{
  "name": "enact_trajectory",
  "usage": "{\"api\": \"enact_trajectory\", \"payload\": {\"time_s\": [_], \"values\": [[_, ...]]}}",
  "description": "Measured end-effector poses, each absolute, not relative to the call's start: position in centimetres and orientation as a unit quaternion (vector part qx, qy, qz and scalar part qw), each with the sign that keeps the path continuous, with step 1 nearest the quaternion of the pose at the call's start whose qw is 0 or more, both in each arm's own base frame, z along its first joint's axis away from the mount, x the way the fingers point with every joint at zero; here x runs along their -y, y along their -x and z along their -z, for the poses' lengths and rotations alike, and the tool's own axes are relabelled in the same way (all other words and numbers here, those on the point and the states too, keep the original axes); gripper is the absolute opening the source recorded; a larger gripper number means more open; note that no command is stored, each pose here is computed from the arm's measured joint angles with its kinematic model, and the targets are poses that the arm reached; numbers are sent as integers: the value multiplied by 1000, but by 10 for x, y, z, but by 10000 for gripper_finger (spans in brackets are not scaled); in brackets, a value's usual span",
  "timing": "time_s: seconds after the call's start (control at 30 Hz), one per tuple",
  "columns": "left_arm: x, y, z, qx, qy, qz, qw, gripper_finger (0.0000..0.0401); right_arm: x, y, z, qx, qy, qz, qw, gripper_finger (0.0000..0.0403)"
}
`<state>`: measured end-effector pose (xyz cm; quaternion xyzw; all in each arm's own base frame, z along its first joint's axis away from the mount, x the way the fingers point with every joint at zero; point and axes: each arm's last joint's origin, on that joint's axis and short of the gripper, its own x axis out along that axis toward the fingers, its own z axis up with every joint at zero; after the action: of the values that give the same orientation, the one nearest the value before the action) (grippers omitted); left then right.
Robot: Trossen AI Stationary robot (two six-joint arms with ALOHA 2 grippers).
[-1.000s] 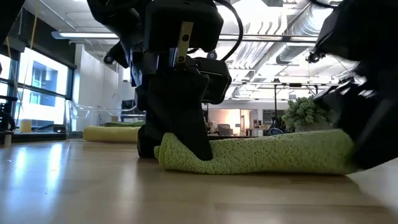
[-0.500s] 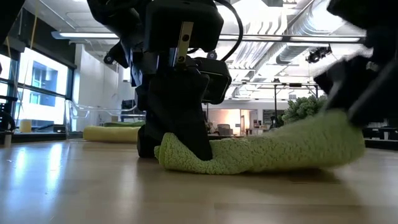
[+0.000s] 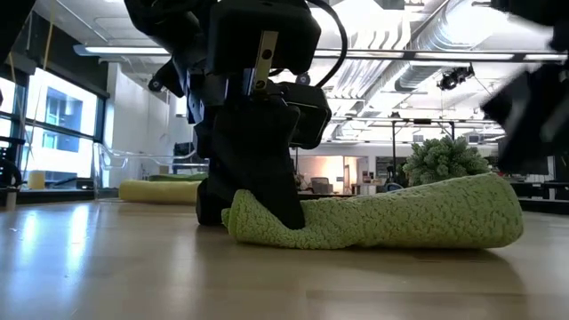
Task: Roll microfiber towels into tight, uniform cylinder then place into a basket
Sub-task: Roll the light green microfiber cloth
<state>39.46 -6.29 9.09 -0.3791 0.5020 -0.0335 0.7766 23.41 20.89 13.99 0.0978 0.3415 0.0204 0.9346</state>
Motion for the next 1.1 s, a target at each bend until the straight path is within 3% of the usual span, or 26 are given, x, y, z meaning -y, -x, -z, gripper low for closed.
{"api": "enact_trajectory", "payload": {"time_s": [0.17,0.7,1.1], "values": [[63,-395,-91,-502,379,34,777,31,-223,-242,-137,-266,-48,-48,962,162],[64,-394,-92,-502,368,41,781,32,-195,-268,-90,-324,-43,18,945,176],[58,-382,-139,-481,226,85,843,106,-192,-265,-82,-360,-153,58,919,172]]}}
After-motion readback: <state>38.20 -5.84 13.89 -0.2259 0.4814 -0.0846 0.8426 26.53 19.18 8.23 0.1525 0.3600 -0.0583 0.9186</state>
